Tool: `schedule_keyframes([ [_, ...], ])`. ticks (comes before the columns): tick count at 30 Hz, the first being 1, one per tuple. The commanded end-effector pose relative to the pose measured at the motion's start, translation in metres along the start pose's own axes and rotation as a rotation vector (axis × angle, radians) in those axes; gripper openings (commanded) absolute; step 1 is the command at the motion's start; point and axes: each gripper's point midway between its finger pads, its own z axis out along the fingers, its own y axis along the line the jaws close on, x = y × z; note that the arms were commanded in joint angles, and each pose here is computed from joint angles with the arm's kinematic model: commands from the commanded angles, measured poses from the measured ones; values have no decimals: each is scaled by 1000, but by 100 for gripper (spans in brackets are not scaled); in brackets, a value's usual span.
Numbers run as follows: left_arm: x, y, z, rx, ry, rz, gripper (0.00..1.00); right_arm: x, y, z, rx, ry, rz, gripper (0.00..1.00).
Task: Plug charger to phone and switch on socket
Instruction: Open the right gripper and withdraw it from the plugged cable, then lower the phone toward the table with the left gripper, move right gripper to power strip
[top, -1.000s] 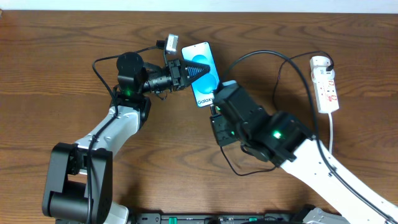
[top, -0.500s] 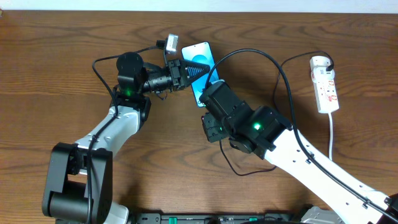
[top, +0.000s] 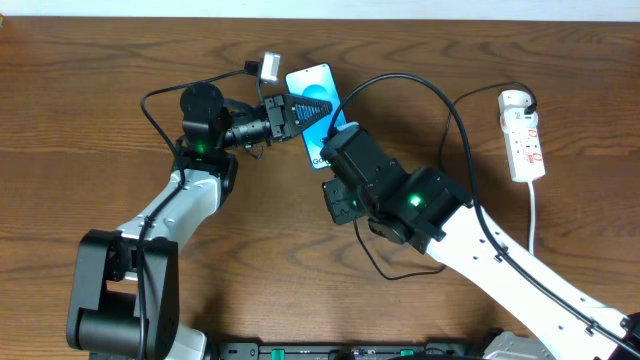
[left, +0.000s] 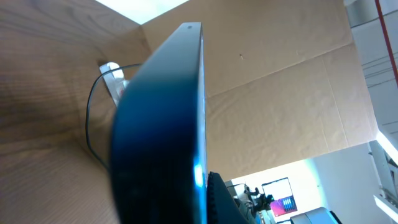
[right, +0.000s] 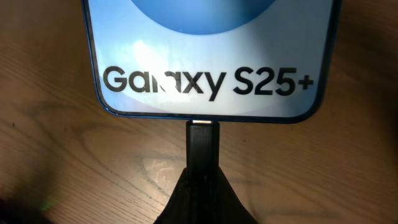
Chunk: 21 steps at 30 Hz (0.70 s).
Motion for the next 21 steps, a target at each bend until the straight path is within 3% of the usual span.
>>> schedule_keyframes([
  [1,37,-21,10,93,188,89,7,-48,-2,-21,12,-166,4,1],
  [4,41,-23,15,95,192,89,7,-57,3,-29,-22,-208,10,2],
  [11,24,-12,16,38,97,59,7,-36,-10,-56,5,-171,-41,31],
  [16,13,-7,17,9,31,90,7,-19,-38,-106,75,-218,-44,58],
  [21,11,-6,17,3,19,90,7,-12,-60,-147,125,-313,-20,70],
])
